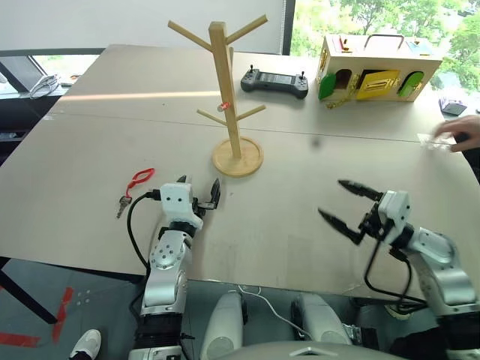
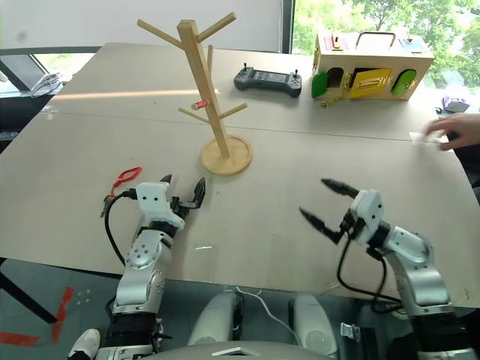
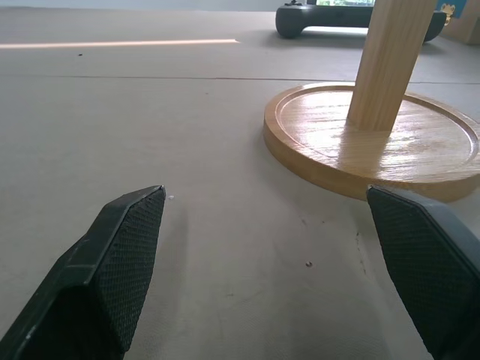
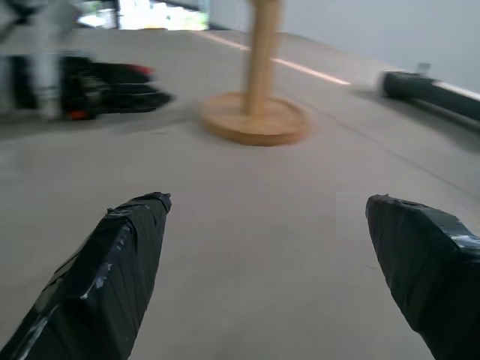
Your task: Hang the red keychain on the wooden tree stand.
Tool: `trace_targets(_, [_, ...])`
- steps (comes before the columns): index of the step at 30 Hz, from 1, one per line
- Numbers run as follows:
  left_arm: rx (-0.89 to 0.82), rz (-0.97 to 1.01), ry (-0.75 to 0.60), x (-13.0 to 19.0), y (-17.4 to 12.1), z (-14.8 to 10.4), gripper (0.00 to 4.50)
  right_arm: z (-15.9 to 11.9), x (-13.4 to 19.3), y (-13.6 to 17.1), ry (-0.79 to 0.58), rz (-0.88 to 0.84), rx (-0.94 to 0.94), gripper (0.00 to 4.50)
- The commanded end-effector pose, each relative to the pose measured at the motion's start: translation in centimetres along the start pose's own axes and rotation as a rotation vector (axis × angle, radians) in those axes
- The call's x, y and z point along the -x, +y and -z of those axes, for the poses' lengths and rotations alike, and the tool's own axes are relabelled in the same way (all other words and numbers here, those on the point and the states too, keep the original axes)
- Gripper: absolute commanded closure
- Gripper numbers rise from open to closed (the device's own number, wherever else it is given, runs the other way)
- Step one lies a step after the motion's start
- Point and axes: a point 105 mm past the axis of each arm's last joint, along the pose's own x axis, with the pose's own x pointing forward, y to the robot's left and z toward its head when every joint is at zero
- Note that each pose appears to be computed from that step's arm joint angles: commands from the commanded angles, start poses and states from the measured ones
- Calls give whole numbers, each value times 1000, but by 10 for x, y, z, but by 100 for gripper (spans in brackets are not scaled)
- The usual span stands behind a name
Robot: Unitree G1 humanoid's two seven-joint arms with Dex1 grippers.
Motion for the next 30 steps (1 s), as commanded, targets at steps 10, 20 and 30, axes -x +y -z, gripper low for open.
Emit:
trace_targets(10, [-56,58,30,41,53,-63,7,-4,-8,-5,-33,-252,93,0])
trace_targets(20, [-100,19,227,66,117,-50,7,0,-22,-4,-70,-257,101,0])
trace_targets(30, [-203,63,300,53,151,-35,7,-5,-23,-11,-73,-182,121,0])
